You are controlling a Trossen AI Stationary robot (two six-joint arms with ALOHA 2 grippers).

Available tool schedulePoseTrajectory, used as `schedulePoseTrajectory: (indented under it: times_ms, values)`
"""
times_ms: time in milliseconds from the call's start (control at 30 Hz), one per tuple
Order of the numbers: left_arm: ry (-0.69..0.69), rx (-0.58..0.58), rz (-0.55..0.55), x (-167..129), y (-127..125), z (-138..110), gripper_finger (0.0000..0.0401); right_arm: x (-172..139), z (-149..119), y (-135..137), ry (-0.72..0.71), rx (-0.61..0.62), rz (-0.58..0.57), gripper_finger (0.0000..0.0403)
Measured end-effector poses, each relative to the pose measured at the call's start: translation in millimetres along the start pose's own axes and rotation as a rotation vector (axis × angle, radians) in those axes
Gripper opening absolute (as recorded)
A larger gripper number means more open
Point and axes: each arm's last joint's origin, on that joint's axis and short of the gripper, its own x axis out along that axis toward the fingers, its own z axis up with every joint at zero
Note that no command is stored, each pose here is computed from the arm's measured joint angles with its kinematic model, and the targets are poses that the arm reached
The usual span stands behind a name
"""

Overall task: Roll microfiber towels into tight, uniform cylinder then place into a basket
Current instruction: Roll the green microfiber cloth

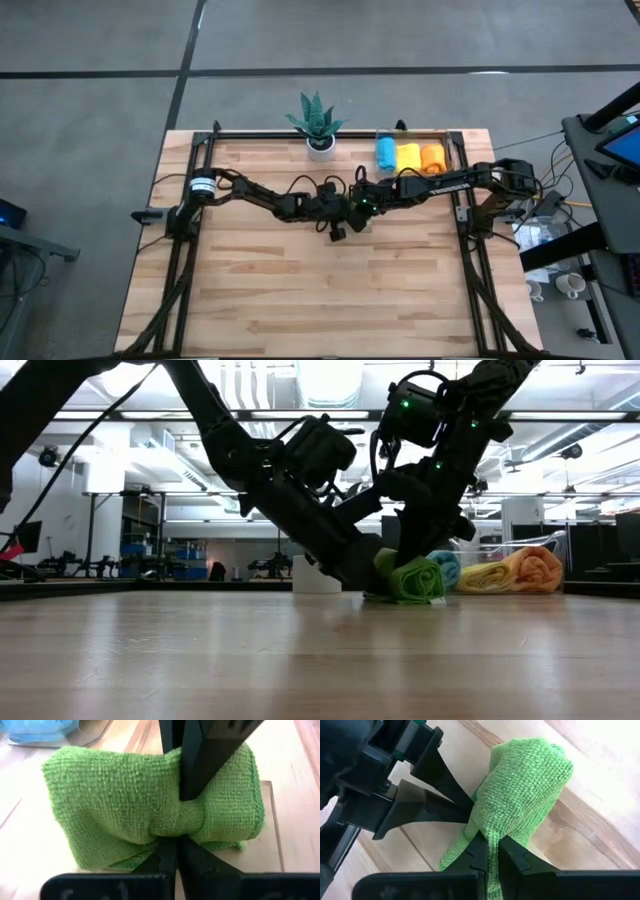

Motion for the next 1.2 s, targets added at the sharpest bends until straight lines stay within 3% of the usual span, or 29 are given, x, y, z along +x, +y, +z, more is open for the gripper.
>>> schedulePoseTrajectory:
  times_ms: [400,633,1200]
  values:
    - [0.102,0.023,0.065,-13.5,4.1,1.6,0.0000,0.2,0.2,0.1,-0.004,-0.003,0.001,0.0013]
    - [0.133,0.015,0.182,-16.7,8.0,-2.4,0.0000,0.2,0.4,0.3,-0.006,-0.003,0.003,0.0013]
    - [-0.007,0.023,0.186,-17.2,10.3,-5.1,0.0000,0.2,1.1,0.9,-0.012,-0.005,0.011,0.0013]
